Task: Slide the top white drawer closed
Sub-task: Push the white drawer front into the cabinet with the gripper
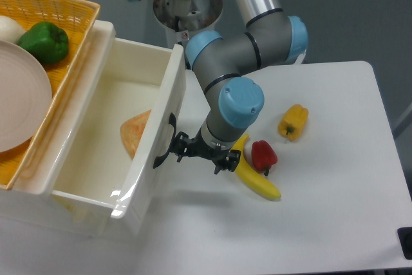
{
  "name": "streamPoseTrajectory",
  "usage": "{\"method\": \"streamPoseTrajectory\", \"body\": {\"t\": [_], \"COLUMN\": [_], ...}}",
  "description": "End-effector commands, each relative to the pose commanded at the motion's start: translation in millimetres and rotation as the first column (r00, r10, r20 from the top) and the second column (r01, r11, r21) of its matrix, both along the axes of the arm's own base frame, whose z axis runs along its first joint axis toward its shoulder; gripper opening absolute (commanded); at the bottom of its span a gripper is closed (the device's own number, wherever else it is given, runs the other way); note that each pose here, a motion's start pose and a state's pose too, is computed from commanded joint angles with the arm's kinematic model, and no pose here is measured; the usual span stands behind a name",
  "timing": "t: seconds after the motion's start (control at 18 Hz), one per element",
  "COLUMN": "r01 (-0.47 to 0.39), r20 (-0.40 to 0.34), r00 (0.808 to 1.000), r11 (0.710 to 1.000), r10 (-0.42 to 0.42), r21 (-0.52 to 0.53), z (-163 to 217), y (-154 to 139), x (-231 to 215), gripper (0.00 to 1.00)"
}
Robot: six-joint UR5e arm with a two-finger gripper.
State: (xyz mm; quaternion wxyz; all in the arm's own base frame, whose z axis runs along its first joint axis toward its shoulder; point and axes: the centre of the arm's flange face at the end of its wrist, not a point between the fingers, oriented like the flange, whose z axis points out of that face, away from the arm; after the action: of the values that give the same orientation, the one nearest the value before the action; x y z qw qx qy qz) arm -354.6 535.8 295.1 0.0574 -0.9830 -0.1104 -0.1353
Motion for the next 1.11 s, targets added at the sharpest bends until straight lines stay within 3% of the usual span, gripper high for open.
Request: {"method": "streamPoseTrajectory", "body": {"t": [1.11], "r01": [0.083], "r20": [-0.006], "r00": [0.997], "r11": [0.996], "r10": [-0.083], "r21": [0.03], "z": [18.9], "y": [23.9], "x": [56.5], "gripper": [1.0]}}
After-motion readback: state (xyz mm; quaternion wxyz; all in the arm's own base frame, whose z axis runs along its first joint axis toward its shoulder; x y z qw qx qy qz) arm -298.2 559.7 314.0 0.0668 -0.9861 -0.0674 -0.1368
